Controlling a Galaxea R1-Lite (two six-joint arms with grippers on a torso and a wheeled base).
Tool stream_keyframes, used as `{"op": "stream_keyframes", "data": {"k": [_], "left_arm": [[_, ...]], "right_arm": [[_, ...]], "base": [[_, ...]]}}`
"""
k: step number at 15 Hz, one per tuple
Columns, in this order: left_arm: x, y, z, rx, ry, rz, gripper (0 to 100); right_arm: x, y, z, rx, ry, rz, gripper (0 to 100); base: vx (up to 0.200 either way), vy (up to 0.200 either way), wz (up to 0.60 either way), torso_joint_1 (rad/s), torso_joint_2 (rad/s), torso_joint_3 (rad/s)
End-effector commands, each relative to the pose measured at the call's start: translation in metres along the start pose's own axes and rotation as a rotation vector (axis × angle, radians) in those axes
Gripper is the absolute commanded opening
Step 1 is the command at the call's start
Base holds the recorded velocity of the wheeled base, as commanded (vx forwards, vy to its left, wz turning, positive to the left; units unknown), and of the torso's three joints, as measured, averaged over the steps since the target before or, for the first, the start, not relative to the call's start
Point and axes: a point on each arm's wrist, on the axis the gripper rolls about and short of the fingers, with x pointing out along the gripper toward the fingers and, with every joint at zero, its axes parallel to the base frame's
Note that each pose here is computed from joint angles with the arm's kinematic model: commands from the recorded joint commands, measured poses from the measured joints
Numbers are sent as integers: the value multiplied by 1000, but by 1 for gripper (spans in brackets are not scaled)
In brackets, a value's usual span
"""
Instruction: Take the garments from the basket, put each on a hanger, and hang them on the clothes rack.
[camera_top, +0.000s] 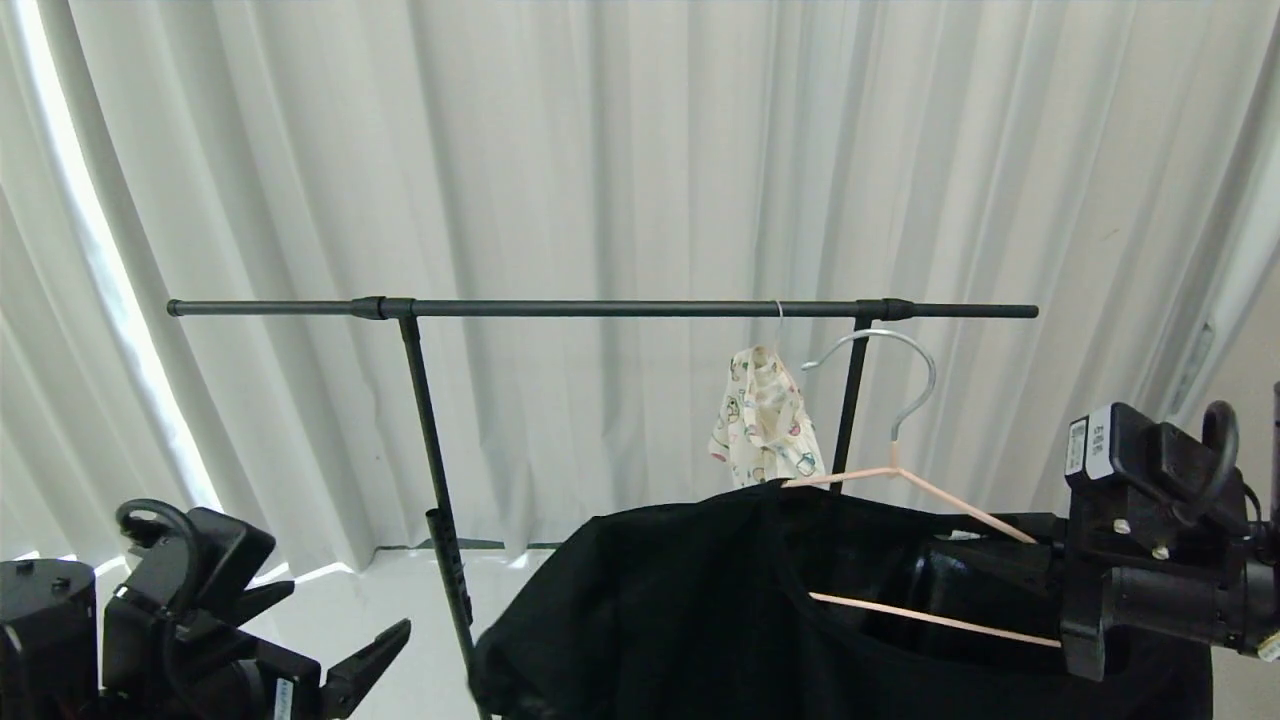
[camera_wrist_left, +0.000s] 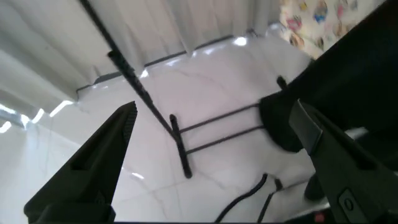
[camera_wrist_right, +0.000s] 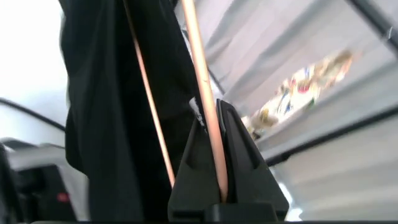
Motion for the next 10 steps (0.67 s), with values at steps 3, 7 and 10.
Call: {"op": "stream_keyframes", "data": {"k": [3,7,10], "left_arm": [[-8,30,14,-128,-55,324,100],[-10,34,22,-129,-69,476,100],[-10,35,23,-128,-67,490,100]], "right_arm": [[5,3,-15,179,166,-64,0],[52,20,-17,450,333,-68,0],[105,33,1,574,218,-172,0]], "base": [[0,0,0,0,0,0],[0,0,0,0,0,0],[0,0,0,0,0,0]]}}
